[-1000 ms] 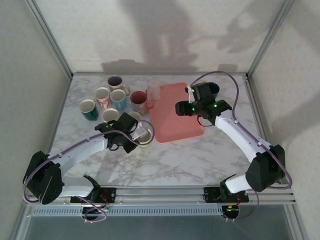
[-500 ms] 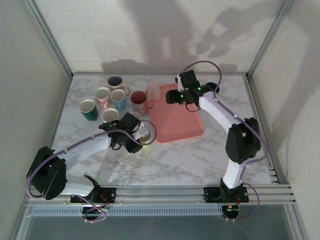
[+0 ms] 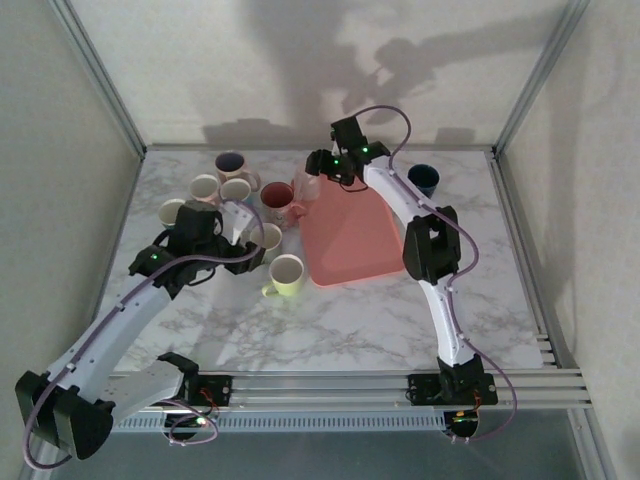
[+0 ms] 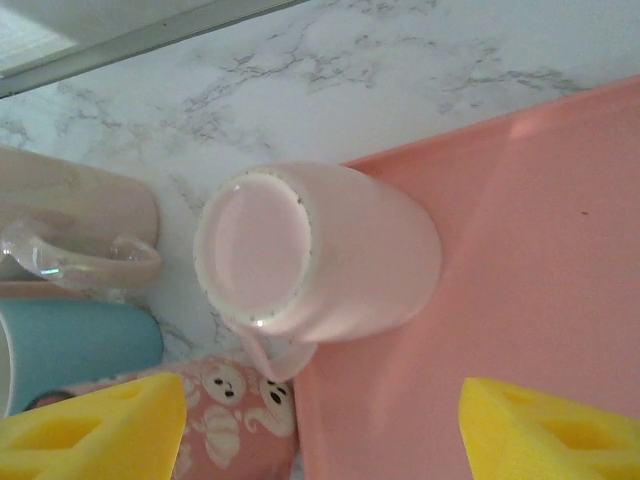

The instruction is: Turn the mug right side up

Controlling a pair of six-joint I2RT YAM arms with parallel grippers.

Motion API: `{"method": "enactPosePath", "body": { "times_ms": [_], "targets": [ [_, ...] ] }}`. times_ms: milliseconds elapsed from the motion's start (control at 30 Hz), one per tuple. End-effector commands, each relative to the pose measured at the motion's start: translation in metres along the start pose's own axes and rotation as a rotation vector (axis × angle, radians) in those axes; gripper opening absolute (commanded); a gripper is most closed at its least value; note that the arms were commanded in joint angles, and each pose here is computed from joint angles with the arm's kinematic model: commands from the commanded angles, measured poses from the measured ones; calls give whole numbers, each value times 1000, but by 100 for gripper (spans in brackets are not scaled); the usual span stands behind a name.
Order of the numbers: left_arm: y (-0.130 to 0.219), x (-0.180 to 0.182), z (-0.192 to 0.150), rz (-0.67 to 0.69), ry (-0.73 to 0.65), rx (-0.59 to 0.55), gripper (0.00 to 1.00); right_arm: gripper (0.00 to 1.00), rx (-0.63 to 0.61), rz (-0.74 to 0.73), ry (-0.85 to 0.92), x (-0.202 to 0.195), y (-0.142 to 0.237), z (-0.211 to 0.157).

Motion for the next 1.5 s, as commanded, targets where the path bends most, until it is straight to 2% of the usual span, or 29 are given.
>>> {"method": "enactPosePath", "body": {
  "times_ms": [0,267,533,667,833,967,1167,1300,1367,1467],
  "targets": [
    [8,-3,24,-86,125,-101,64,73,20,64,-28,18,-7,1],
    [7,11,46,-100,254,-207,64,73,43,57,-63,11,-37,-2],
    [9,18,56,-72,266,-252,64,69,150,-50,-53,-22,-48,-22],
    [14,26,63,-20,280,-278,65,65,178,-156,-25,-51,-32,-37],
    [13,21,76,-91,297,-343,64,63,137,-251,-16,-91,12,-49],
    [7,17,81,-136,310,-344,63,63,108,-321,35,-115,56,-55],
    [-2,14,80,-172,319,-325,62,62,126,-146,348,-97,92,-73],
    [1,13,80,-175,312,-328,62,62,144,-102,603,-105,100,-80],
    [2,12,79,-173,307,-322,62,61,160,-59,661,-114,103,-78],
    [3,12,78,-170,302,-314,62,57,171,90,705,-119,110,-73]
  ]
}}
Point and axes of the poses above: each hand's point on the last joint's axis, 136 mm out from that joint toward the fingers, its own y axis back along the fingers, its own x axis along the line the jaws close on, z = x × y, the point moved 3 cm from there along y, back along the fingers, and after that the axes turned 9 degrees about -y, right-handed, at the moved point
